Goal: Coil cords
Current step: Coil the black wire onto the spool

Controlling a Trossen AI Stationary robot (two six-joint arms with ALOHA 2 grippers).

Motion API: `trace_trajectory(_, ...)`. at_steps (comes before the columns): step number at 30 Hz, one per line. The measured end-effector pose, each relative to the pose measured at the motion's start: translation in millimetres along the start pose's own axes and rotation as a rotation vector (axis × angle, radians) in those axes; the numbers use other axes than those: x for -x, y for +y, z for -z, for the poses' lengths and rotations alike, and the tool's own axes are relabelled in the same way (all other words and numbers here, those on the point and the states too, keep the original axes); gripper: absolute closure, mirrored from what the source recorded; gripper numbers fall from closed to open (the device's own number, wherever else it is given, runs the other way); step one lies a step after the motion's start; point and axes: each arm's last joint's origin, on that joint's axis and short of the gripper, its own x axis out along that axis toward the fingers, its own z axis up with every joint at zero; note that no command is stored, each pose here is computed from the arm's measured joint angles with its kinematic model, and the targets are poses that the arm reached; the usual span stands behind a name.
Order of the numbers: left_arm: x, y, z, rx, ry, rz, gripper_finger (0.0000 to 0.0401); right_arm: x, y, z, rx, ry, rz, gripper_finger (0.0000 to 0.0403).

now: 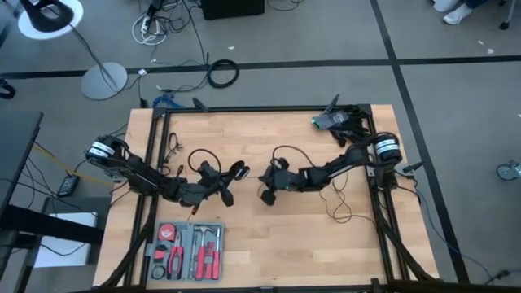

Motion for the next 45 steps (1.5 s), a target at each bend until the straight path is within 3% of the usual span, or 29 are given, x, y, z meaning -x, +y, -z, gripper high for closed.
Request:
trace_trajectory(5, 0.0, -0.6, 0.7, -0.020, 0.015, 0.024, 0.0401, 14.6, -24.2, -27.1, -0.028, 0.019, 0.046, 0.0401)
trace_trajectory(12, -0.7, 1.2, 2.3, -0.034, 0.024, 0.004, 0.0401, 48.3, -45.8, -79.8, -0.082, -0.086, -0.017, 0.0401)
trace_trajectory(17, -3.8, -1.4, 2.7, -0.051, 0.040, -0.053, 0.0401, 60.8, -32.6, -114.6, -0.022, -0.072, -0.032, 0.0402)
trace_trajectory(24, -12.5, -15.4, -1.7, -0.142, 0.116, -0.125, 0.0401, 47.2, 7.6, -146.0, 0.103, -0.045, -0.079, 0.0402)
trace_trajectory(30, -12.2, -13.4, 0.2, -0.113, 0.128, -0.168, 0.0401, 34.9, 38.6, -145.7, 0.161, -0.014, -0.136, 0.0402)
trace_trajectory(36, -12.1, -12.8, 0.2, -0.092, 0.116, -0.176, 0.0401, 11.3, 58.2, -120.3, 0.196, 0.019, -0.164, 0.0393)
trace_trajectory(45, -9.6, -16.5, -1.3, -0.073, 0.085, -0.174, 0.0401, -20.8, 62.5, -81.2, 0.274, 0.138, -0.134, 0.0389)
